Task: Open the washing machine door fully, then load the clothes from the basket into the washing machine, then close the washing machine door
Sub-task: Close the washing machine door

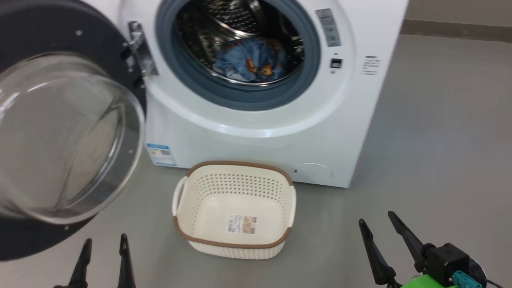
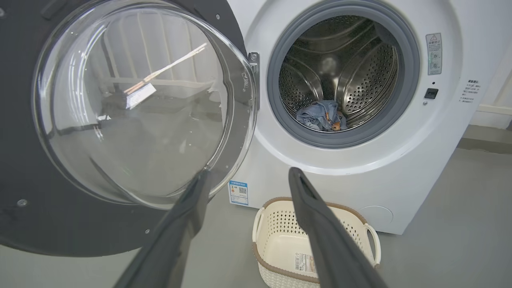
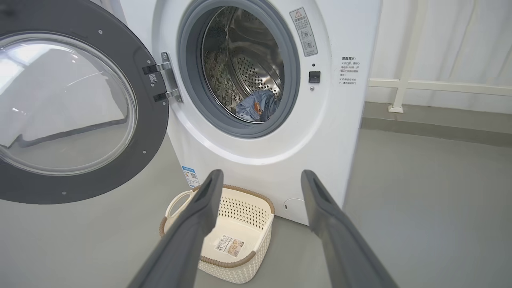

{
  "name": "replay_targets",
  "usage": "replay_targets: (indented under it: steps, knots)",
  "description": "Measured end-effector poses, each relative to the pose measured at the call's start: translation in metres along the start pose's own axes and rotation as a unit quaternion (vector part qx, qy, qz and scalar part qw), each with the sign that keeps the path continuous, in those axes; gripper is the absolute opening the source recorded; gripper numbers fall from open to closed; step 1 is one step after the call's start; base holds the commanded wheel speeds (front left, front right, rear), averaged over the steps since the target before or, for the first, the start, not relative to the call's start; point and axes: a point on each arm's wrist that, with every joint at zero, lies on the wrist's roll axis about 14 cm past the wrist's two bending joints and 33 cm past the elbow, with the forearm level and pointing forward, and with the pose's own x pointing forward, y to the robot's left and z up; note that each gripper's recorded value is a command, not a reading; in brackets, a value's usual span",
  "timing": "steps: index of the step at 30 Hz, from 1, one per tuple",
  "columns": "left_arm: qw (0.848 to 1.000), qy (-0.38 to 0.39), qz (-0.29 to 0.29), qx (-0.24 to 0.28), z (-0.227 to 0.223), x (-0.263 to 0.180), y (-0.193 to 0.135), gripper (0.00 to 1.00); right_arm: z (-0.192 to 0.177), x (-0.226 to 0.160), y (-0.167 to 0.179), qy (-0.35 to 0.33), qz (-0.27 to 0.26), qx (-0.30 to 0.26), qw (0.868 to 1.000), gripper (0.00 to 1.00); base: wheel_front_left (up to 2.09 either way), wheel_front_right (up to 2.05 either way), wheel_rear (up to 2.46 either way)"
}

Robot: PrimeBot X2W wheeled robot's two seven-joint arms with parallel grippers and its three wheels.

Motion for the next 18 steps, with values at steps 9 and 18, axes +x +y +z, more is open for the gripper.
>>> replay_targets:
  steps: [9, 18]
  knots:
    - [0.996, -0.011, 0.083, -0.002, 0.006, -0.026, 0.044, 1.00, -0.008, 0.028, 0.049, 0.011, 0.082, 0.008, 0.997, 1.00, 0.00, 0.00, 0.00]
    - [0.987, -0.021, 0.159, -0.005, 0.011, -0.056, 0.082, 1.00, -0.016, 0.043, 0.101, 0.023, 0.163, 0.015, 0.986, 1.00, 0.00, 0.00, 0.00]
